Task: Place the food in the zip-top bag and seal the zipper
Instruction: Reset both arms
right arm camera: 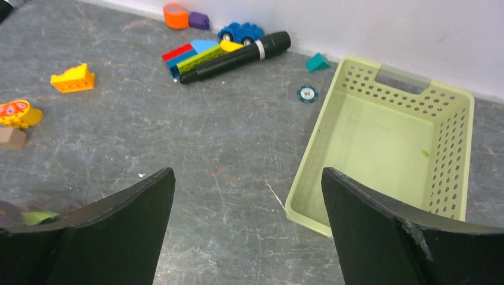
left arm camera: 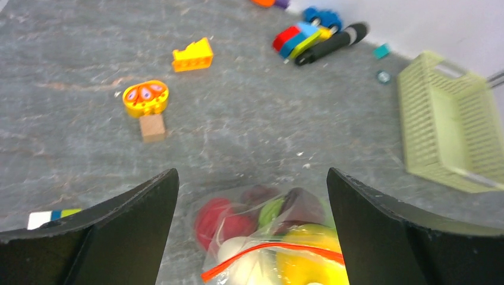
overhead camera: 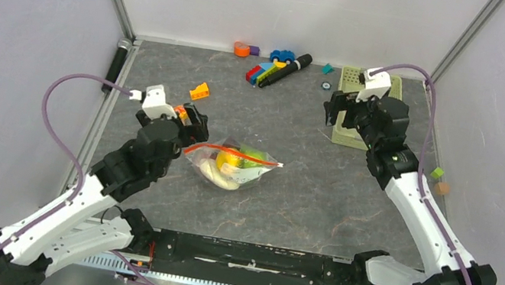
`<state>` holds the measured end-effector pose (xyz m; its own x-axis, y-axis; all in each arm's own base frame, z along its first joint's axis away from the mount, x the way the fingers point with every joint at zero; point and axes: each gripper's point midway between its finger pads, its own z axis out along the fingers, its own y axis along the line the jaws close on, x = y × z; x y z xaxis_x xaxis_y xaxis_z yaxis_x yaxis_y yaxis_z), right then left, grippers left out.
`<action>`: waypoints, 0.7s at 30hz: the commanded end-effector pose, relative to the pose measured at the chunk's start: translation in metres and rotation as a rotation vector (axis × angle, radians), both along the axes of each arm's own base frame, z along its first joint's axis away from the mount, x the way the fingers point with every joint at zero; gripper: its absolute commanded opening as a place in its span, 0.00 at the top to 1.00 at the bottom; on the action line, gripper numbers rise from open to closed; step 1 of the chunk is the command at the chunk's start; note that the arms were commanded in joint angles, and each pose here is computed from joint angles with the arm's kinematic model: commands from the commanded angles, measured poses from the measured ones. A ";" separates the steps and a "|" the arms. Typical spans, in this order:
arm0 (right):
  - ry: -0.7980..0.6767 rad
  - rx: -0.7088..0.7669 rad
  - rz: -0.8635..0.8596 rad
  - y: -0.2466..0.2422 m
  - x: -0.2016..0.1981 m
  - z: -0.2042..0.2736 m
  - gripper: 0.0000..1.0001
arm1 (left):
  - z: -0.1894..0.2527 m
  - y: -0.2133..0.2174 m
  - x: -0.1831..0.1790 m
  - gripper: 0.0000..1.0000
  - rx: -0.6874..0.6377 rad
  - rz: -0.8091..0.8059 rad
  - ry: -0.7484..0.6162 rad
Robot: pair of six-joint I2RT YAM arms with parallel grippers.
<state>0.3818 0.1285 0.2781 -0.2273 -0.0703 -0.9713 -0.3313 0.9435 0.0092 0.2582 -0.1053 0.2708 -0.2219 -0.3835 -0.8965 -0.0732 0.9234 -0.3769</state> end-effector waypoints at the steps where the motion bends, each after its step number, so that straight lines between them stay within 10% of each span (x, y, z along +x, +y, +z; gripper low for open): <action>1: -0.178 0.061 -0.032 -0.009 -0.009 0.042 0.02 | -0.015 0.013 0.004 0.00 0.045 0.113 0.085; 21: -0.248 0.057 0.012 -0.006 -0.020 0.050 0.02 | -0.013 0.021 -0.001 0.00 0.029 0.131 0.060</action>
